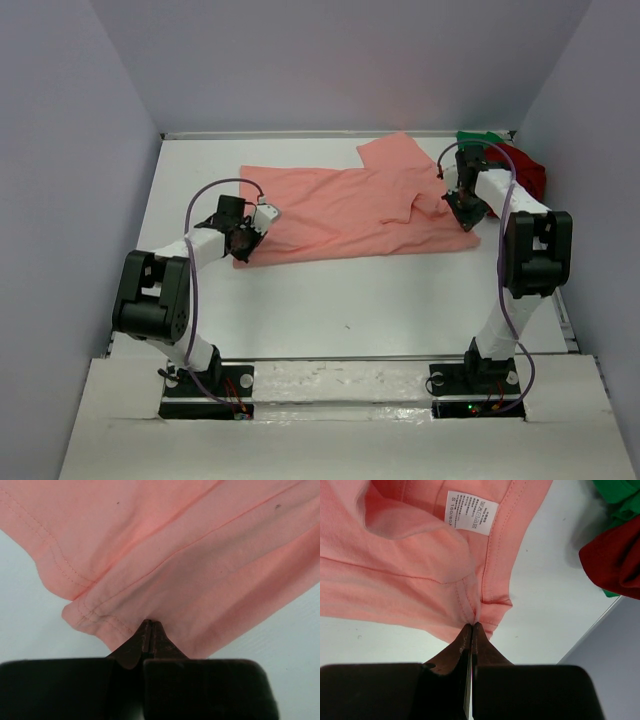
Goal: Fold and stack the t-shirts
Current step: Fold the flattened tshirt in 1/3 of the way
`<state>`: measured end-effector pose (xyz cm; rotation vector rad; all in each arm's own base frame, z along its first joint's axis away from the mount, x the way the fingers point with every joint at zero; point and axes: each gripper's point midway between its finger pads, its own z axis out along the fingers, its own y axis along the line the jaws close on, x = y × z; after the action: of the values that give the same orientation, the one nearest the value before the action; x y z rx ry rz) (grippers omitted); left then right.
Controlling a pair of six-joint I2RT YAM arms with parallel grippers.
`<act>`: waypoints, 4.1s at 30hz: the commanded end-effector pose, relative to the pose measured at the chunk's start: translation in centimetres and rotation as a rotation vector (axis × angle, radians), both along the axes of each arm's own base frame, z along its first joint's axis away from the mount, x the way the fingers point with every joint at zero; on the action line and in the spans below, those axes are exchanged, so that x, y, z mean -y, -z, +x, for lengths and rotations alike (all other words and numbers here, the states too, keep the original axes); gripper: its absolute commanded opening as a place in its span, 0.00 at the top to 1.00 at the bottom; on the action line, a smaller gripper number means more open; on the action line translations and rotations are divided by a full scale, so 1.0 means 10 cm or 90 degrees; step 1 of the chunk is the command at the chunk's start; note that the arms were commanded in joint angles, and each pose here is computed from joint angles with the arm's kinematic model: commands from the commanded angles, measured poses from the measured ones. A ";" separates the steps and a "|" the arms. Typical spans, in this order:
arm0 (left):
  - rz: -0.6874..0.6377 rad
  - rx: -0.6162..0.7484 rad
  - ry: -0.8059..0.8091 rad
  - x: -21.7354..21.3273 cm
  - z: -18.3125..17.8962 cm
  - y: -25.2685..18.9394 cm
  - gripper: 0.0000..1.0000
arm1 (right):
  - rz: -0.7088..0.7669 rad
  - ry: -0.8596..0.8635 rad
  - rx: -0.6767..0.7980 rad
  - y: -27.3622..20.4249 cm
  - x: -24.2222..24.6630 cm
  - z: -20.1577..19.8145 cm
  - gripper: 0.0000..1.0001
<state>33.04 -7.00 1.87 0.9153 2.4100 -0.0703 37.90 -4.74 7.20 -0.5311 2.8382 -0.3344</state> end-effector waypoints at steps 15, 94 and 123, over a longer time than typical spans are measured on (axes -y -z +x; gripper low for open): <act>0.042 -0.043 -0.035 -0.12 -0.07 0.10 1.00 | -0.036 -0.022 -0.013 -0.28 0.13 -0.30 1.00; -0.016 0.065 -0.001 0.14 0.35 -0.91 1.00 | 0.223 -0.108 0.031 -0.48 -0.61 0.21 1.00; 0.019 0.117 -0.113 -0.51 0.04 -1.04 1.00 | 0.288 -0.213 -0.157 0.48 -1.37 0.12 1.00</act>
<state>33.83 -2.26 11.57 0.7096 2.3314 0.1070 37.13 7.66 2.30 -0.9441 2.8969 0.4444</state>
